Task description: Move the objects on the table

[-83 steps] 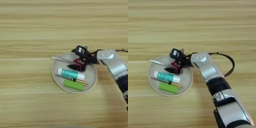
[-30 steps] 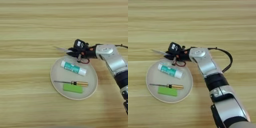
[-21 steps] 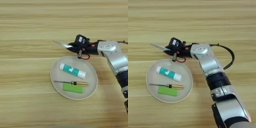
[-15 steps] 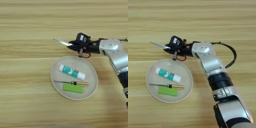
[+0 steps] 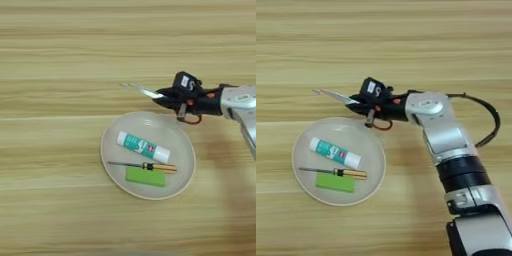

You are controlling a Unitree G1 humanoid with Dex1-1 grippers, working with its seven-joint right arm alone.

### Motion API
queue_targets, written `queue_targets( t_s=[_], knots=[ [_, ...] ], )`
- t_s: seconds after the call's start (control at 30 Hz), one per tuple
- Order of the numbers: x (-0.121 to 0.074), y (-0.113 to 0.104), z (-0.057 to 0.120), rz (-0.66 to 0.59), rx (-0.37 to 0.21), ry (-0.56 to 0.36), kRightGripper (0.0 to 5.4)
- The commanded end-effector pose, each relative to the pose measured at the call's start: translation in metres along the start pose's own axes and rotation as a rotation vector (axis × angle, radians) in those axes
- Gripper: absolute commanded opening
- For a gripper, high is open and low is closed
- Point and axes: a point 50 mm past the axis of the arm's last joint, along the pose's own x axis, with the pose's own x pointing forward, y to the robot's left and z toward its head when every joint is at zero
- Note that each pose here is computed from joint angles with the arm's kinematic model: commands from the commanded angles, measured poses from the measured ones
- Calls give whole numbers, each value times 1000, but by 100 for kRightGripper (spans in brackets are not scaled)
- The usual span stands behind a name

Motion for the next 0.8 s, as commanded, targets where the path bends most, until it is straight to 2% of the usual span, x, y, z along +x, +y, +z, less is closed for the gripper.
queue_targets(
  t_s=[0.03,0.23,0.53,0.63,0.8],
  knots=[
    [-19,-38,21,-150,-80,-27,70],
    [-24,-52,-7,-205,3,49,70],
    [-24,-51,-50,-216,127,156,70],
    [-23,-49,-57,-206,152,164,69],
    [-22,-46,-60,-171,158,154,69]
  ],
)
